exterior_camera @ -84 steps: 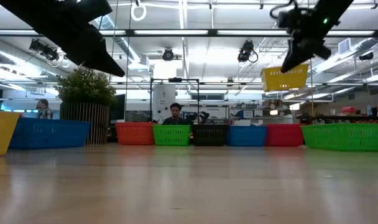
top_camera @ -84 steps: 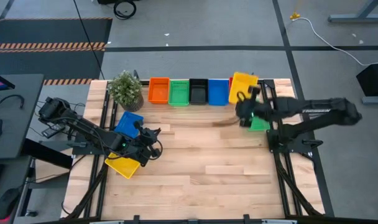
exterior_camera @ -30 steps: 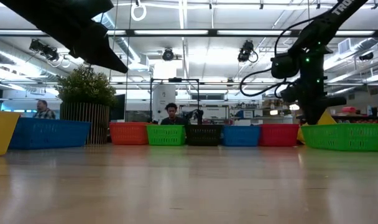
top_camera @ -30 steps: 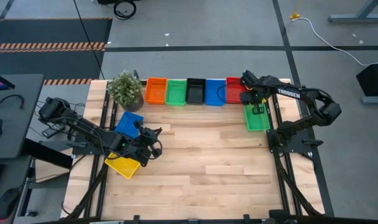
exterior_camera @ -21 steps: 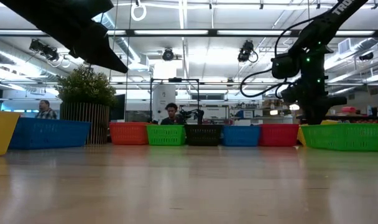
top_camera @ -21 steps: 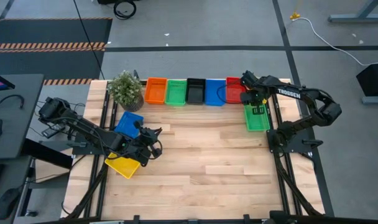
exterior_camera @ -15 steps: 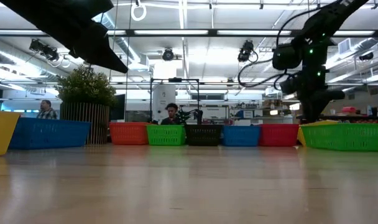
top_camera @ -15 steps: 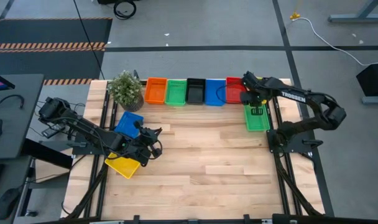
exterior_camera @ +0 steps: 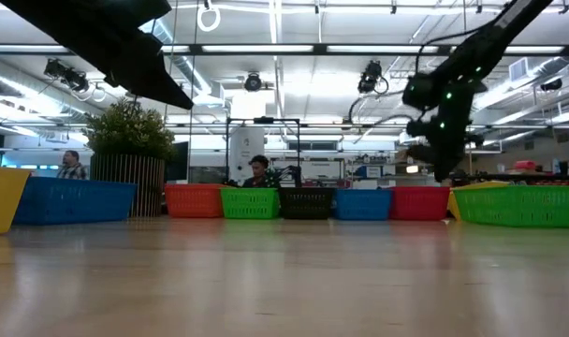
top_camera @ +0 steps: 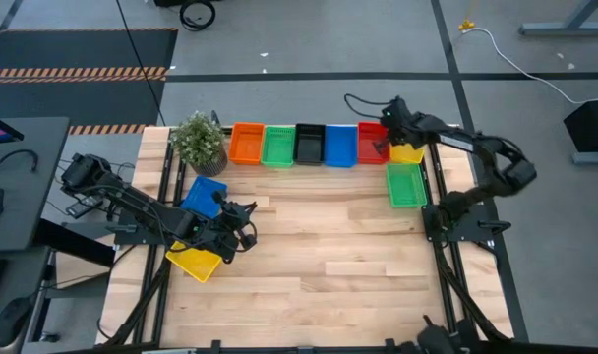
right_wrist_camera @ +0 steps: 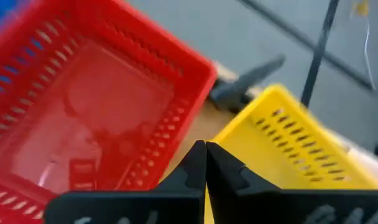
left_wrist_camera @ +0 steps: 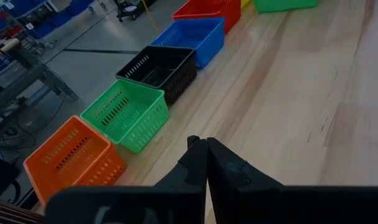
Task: Stack baskets by color
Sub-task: Move the right yellow bin to the top right of the table, then stack the bottom yellow bin on top of the top yellow bin
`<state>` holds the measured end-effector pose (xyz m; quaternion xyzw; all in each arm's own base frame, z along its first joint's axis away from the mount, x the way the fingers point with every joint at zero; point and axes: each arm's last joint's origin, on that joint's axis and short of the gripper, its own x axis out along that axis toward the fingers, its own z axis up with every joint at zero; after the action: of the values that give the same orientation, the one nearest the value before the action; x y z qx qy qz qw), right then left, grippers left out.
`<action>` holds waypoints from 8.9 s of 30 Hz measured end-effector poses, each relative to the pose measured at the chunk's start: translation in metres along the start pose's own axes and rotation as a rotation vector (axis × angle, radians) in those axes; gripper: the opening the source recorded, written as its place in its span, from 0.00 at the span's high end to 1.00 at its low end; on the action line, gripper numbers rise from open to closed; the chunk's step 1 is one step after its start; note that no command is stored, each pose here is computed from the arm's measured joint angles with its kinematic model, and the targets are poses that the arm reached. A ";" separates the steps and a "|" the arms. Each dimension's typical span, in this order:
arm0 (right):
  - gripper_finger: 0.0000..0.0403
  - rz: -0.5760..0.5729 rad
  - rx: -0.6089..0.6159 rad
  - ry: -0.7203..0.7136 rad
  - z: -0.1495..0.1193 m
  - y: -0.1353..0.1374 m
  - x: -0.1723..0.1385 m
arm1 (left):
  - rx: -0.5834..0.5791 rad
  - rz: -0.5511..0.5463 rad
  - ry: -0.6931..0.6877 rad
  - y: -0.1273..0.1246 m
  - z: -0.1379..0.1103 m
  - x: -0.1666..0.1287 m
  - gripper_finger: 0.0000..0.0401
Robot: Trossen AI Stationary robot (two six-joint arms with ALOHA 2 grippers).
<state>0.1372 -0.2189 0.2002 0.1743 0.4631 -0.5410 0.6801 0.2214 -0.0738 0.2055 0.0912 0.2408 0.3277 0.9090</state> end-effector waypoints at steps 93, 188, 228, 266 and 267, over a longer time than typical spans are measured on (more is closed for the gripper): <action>0.99 0.560 -0.460 -0.511 -0.052 0.182 -0.137 | -0.079 -0.468 0.511 0.052 0.011 -0.067 0.99; 0.56 0.679 -0.700 -0.396 -0.158 0.287 -0.148 | -0.122 -0.479 0.360 0.022 0.025 0.072 0.69; 0.98 0.232 -1.122 0.049 -0.012 0.054 -0.105 | -0.371 -0.513 -0.036 0.015 -0.034 0.060 0.70; 0.78 0.111 -1.020 0.315 -0.002 0.028 -0.055 | -0.387 -0.515 -0.038 0.015 -0.033 0.060 0.70; 0.79 0.121 -1.003 0.321 -0.002 0.028 -0.055 | -0.387 -0.515 -0.038 0.015 -0.033 0.060 0.70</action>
<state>0.1623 -0.1755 0.2363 -0.0654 0.7524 -0.1794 0.6304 0.2365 -0.0236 0.1591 -0.1413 0.1720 0.1248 0.9669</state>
